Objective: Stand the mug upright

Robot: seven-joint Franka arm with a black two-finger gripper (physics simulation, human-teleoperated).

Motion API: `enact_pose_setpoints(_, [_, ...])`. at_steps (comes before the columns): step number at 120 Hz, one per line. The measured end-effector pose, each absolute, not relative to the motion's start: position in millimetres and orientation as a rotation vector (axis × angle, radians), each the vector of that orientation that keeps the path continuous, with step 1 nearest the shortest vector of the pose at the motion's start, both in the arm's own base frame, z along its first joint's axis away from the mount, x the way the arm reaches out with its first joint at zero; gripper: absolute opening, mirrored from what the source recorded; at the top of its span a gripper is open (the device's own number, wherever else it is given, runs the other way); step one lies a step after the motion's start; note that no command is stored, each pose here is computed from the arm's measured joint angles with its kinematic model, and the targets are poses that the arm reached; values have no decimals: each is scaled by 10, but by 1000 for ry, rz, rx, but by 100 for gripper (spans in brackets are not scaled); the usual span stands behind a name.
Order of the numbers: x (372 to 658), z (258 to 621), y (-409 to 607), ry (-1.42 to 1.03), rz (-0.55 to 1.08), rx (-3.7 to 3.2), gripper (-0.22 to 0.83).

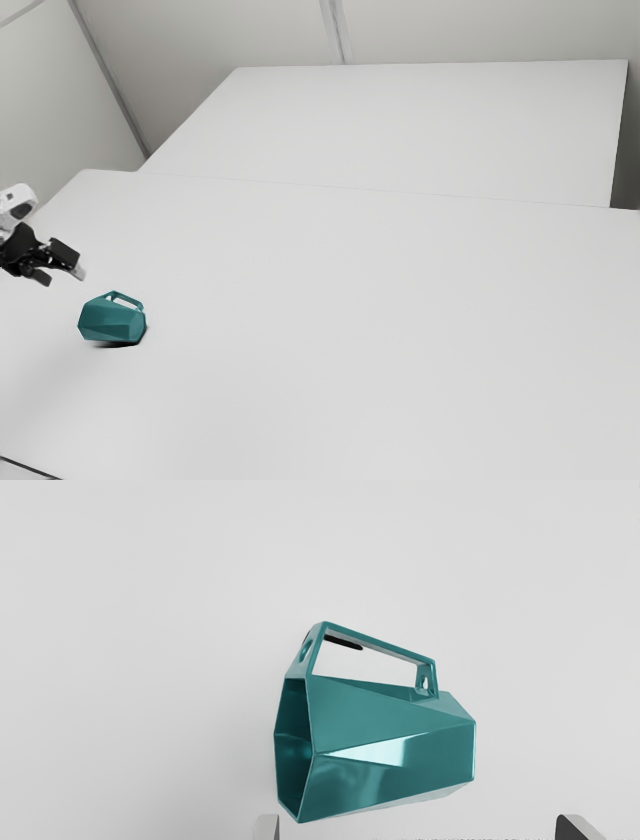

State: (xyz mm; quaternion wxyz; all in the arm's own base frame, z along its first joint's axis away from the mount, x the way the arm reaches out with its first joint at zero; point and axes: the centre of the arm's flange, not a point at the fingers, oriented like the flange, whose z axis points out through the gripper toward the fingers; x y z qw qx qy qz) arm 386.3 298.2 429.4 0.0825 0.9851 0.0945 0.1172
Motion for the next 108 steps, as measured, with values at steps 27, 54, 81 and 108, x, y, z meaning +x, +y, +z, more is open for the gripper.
enact_pose_setpoints(27, [3700,3987,2950,177,327,2936,62])
enact_pose_setpoints(54, [3528,3791,3164,158,303,2941,62])
enact_pose_setpoints(81, [3556,3537,3228,97,265,2949,62])
enact_pose_setpoints(108, [3597,3381,3260,58,261,2961,62])
